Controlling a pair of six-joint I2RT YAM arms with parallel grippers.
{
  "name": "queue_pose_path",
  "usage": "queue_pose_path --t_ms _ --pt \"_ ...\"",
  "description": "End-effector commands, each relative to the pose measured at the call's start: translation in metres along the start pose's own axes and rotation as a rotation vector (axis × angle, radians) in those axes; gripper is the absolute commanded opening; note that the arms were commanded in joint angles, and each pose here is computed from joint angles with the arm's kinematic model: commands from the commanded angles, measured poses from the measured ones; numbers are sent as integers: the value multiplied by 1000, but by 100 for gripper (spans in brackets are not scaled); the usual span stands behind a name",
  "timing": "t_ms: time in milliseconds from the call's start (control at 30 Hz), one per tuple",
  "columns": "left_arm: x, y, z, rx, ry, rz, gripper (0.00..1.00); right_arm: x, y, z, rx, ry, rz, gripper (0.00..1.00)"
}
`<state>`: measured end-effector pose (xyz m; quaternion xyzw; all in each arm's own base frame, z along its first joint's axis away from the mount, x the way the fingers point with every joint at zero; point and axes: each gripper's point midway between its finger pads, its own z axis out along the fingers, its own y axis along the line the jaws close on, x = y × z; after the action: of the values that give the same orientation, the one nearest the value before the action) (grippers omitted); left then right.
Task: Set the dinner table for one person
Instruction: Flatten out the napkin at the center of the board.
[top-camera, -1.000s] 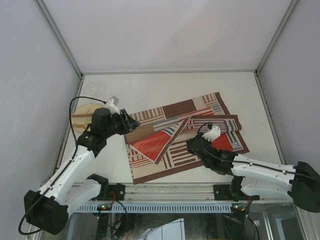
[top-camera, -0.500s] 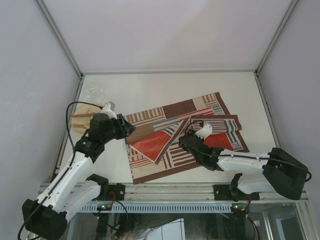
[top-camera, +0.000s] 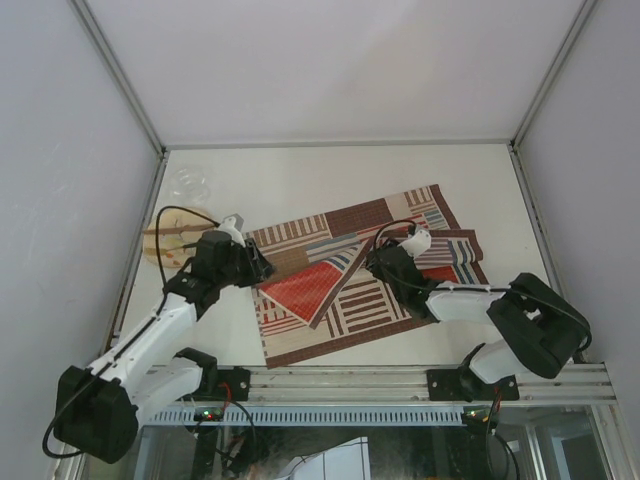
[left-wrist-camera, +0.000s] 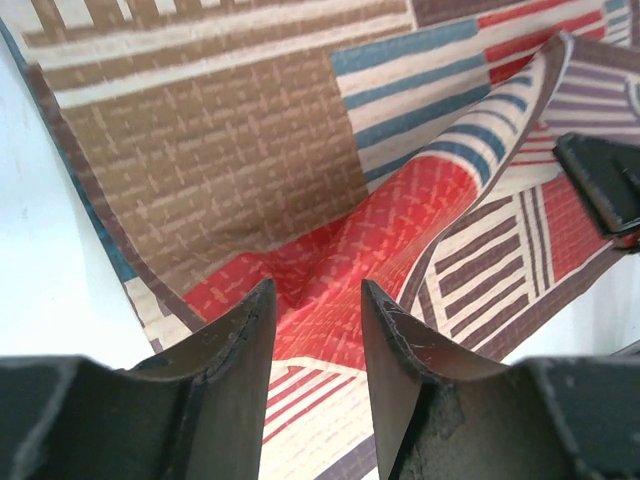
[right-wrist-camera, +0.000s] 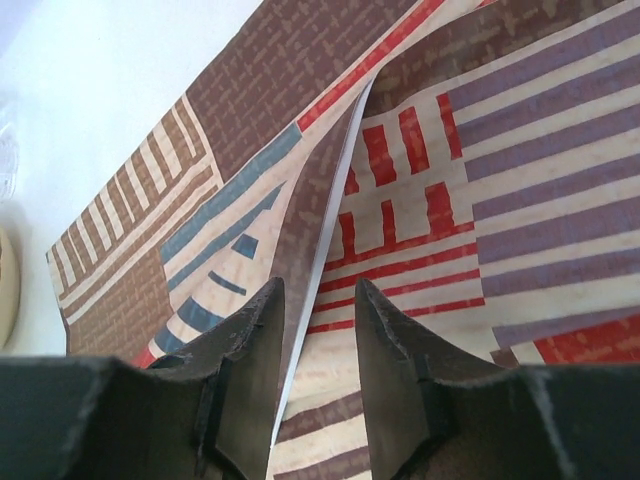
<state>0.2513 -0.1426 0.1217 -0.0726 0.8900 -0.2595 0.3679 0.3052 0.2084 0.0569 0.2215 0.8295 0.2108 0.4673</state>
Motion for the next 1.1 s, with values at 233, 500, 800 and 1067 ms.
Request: queue_pose_path --t_ms 233,500,800,1067 --pt "32 4 0 51 29 -40 44 -16 33 29 -91 -28 66 34" --pt "48 8 -13 68 38 -71 44 -10 37 45 -105 -12 85 19" --pt "45 7 -12 57 43 -81 44 -11 44 34 -105 11 85 0" --pt "33 3 -2 53 38 -30 43 0 44 -8 -91 34 21 0"
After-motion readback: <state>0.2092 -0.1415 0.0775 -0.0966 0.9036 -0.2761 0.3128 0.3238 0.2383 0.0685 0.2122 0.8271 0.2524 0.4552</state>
